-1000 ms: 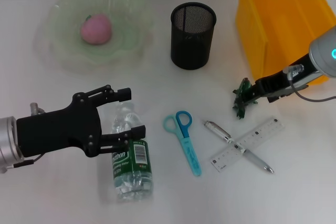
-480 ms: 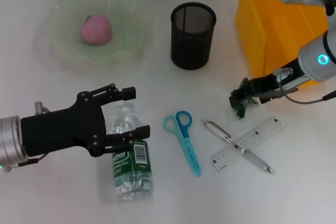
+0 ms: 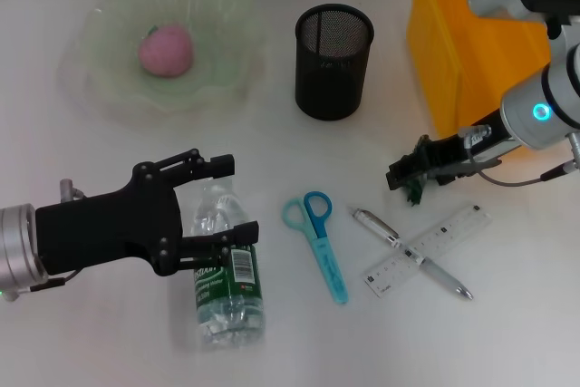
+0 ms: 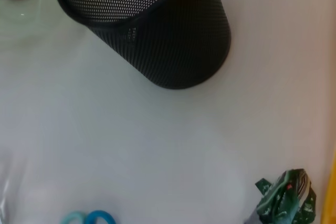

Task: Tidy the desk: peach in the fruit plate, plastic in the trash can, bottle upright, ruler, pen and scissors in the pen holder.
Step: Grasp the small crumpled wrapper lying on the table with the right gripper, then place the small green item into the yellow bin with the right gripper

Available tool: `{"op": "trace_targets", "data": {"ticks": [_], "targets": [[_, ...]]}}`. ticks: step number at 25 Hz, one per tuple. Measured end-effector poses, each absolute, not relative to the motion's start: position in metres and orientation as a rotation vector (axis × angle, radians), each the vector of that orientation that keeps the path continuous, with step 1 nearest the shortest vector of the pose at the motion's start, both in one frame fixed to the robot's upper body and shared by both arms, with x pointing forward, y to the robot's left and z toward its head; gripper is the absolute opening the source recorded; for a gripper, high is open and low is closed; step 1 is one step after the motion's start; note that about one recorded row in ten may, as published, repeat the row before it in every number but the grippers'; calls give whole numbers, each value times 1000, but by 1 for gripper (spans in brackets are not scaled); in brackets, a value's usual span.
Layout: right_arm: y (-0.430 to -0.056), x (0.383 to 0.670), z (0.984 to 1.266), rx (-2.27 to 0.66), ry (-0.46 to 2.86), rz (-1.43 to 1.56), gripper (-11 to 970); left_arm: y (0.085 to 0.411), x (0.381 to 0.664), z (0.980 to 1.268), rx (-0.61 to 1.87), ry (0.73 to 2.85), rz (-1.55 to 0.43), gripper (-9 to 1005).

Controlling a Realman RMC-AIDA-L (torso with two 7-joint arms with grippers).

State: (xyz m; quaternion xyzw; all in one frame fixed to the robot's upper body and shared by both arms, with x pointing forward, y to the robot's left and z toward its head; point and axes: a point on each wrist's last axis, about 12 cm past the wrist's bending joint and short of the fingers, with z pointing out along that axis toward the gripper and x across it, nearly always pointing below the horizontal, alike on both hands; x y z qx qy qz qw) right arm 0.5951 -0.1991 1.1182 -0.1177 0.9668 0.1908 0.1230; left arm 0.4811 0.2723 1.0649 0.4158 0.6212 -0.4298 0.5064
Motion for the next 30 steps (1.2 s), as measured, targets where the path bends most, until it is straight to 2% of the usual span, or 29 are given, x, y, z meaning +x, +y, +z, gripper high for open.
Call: {"op": "trace_targets", "data": {"ticks": [6, 12, 14, 23, 28, 30], "targets": [[-198, 596, 1112, -331, 2835, 556, 783, 272, 478, 1063, 1006, 1505, -1042, 861], [-195, 595, 1108, -352, 2833, 541, 614, 271, 476, 1060, 997, 1511, -1048, 861], [-194, 595, 1108, -358, 2833, 536, 353, 271, 475, 1059, 993, 1515, -1051, 861], [-187, 591, 1108, -450, 2822, 501, 176, 272, 475, 1058, 992, 1517, -1052, 861], [-187, 587, 1120, -478, 2784, 526, 102, 271, 475, 1058, 992, 1516, -1053, 861], [-187, 584, 1137, -504, 2726, 563, 78, 271, 475, 1059, 994, 1512, -1057, 861]]}}
